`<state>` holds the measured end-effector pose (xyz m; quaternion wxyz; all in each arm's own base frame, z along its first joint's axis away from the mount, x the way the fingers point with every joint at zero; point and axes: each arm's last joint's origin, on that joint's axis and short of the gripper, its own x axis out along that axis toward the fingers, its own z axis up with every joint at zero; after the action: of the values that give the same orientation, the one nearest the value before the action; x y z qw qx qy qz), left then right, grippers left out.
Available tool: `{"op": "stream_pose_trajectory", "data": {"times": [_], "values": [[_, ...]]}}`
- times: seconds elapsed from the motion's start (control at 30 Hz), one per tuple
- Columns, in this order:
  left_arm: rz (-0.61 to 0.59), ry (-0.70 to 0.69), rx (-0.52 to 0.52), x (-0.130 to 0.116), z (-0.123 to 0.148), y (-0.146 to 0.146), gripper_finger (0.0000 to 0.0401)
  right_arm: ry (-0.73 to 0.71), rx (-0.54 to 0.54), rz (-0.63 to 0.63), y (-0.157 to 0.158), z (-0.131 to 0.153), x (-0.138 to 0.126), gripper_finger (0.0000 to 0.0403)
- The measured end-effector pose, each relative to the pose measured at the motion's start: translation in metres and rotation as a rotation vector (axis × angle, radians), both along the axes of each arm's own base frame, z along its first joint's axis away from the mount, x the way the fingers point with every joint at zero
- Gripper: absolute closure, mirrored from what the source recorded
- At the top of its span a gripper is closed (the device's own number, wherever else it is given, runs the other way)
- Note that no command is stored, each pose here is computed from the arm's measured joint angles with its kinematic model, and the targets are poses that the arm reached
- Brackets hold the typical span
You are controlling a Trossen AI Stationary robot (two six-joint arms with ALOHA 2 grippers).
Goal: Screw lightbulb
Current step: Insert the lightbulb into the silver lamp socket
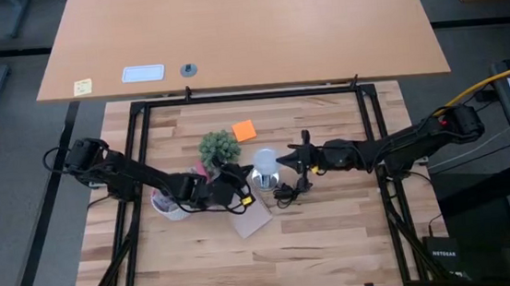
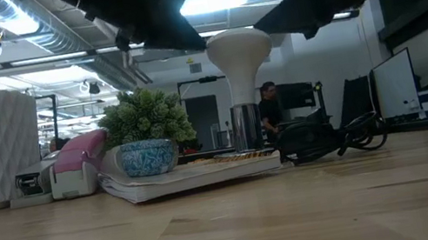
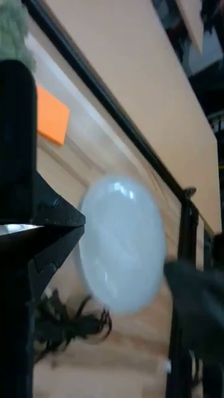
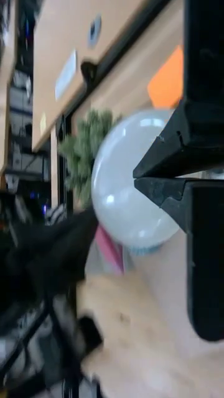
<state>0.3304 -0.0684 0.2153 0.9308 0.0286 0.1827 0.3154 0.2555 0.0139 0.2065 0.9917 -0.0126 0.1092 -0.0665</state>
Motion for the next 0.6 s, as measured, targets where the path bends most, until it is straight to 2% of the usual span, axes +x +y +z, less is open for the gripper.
{"op": "stream_pose_trajectory", "data": {"times": [0.23,0.4,0.6], "values": [[0.046,0.016,0.011,0.002,-0.002,0.012,0.0401,-0.015,0.036,0.085,0.003,0.001,0.001,0.0391],[0.057,0.041,0.052,0.002,-0.001,0.016,0.0401,-0.085,0.025,0.025,0.001,0.007,0.002,0.0391],[0.063,0.035,0.112,-0.004,0.006,0.002,0.0401,-0.138,-0.033,-0.038,-0.001,0.014,0.001,0.0391]]}}
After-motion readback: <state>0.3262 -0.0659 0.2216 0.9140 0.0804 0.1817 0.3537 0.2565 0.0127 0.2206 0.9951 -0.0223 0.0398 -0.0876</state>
